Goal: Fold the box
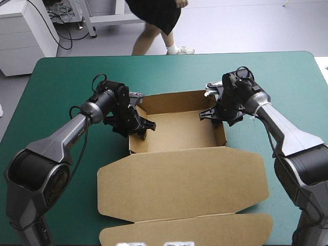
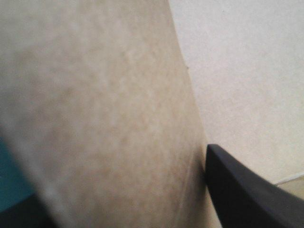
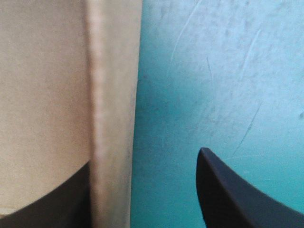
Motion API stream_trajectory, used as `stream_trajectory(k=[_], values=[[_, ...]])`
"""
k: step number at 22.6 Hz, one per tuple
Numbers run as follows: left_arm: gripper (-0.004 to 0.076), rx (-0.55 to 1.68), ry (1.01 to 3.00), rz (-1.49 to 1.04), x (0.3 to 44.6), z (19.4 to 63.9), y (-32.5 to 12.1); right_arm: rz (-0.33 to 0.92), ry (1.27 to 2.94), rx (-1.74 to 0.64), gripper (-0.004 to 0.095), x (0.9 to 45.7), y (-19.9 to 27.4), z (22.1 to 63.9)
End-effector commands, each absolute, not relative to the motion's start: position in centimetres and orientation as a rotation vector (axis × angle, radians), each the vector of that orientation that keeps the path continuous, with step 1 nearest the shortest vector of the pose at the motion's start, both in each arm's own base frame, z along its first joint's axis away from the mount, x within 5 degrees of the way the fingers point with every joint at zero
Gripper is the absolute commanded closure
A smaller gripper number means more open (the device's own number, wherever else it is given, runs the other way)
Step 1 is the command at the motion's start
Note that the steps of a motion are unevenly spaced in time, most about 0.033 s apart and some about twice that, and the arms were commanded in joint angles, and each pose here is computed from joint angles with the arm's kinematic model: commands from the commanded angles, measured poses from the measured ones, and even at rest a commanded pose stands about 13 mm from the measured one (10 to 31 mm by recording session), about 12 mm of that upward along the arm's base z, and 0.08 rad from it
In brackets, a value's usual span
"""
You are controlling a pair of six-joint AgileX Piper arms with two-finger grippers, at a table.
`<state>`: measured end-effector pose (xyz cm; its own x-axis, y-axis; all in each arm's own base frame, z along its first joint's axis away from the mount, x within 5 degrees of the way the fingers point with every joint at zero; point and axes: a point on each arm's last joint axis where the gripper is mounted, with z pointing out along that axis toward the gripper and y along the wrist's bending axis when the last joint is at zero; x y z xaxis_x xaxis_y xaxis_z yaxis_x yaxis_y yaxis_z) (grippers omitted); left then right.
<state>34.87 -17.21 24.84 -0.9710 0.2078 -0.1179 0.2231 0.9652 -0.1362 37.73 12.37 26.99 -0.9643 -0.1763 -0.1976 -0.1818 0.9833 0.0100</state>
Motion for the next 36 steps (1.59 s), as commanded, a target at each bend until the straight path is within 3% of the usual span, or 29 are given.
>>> stream_trajectory(k=[1,8,15,20,25,30,36], values=[[0.0184,0.337,2.944,-0.263,34.4,27.7,-17.1,0.033,2.79,-0.262,0.0412,37.8,11.7,31.2],[0.0185,0.357,2.942,-0.246,34.4,29.9,-17.1,0.052,2.724,-0.253,0.0413,38.0,11.7,33.3],[0.0195,0.35,2.731,-0.302,34.6,36.4,-17.0,0.057,2.595,-0.389,0.0413,36.0,11.2,37.4],[0.0329,0.345,2.521,-0.325,32.8,42.8,-15.9,0.064,2.517,-0.39,0.0413,34.1,10.5,40.3],[0.0728,0.531,2.29,-0.19,28.4,48.6,-13.1,0.066,2.538,-0.378,0.0413,34.6,10.7,39.6],[0.0734,0.574,2.166,-0.192,23.7,51.8,-11.0,0.089,2.627,-0.386,0.0413,36.6,11.6,36.4],[0.0734,0.577,2.245,-0.05,21.8,49.3,-9.2,0.105,2.717,-0.394,0.0424,38.4,12.4,32.9]])
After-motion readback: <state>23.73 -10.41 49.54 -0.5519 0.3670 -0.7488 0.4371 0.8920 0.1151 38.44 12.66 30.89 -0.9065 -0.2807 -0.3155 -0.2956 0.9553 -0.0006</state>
